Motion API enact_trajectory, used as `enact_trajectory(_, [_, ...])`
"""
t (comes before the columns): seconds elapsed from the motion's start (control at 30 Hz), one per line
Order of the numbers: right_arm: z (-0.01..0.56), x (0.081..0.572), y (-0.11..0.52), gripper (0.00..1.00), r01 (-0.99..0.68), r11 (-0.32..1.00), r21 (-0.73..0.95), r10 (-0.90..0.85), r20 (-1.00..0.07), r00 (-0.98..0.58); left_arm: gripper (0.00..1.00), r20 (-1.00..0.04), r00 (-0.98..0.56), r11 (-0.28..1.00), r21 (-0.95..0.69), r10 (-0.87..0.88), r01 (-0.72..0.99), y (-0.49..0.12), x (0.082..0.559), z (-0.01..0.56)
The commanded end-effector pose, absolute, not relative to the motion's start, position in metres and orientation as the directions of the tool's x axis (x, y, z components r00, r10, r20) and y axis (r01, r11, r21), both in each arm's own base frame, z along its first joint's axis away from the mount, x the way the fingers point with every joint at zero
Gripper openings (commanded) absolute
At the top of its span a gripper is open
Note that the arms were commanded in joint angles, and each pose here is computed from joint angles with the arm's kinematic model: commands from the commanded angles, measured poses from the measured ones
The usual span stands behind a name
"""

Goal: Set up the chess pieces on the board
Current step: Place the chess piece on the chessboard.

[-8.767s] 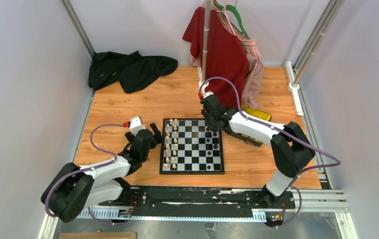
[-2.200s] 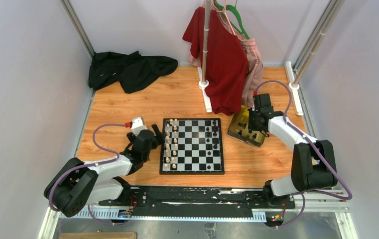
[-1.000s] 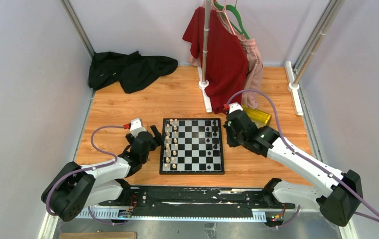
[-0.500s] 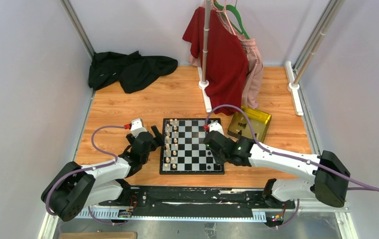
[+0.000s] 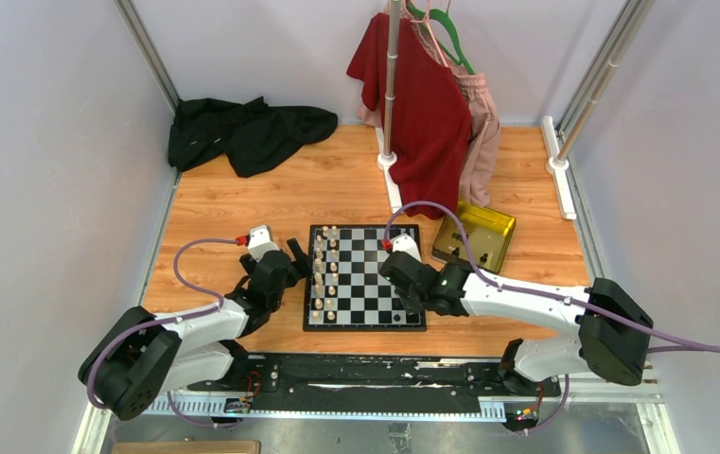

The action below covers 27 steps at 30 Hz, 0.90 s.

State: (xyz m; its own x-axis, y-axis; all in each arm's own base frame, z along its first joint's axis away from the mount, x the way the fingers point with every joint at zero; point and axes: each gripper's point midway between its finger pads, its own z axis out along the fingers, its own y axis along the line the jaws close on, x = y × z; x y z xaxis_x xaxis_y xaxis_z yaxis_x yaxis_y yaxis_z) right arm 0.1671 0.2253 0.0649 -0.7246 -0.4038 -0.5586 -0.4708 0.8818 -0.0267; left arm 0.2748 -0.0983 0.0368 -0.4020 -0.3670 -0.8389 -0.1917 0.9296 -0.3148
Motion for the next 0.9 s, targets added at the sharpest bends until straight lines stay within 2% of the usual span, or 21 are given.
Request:
enact_trajectory(0.0, [0.061, 0.171, 0.222, 0.0, -0.46, 0.886, -0.062, -0.41, -0.568, -0.713, 1.0, -0.842, -0.383, 0.924, -0.322, -0.379, -0.206, -0.097, 0.276, 0.037])
enact_trajectory(0.87, [0.05, 0.18, 0.215, 0.01, -0.451, 0.89, -0.064, -0.407, -0.556, -0.725, 1.0, -0.841, -0.398, 0.929, -0.304, -0.365, -0.21, -0.099, 0.277, 0.031])
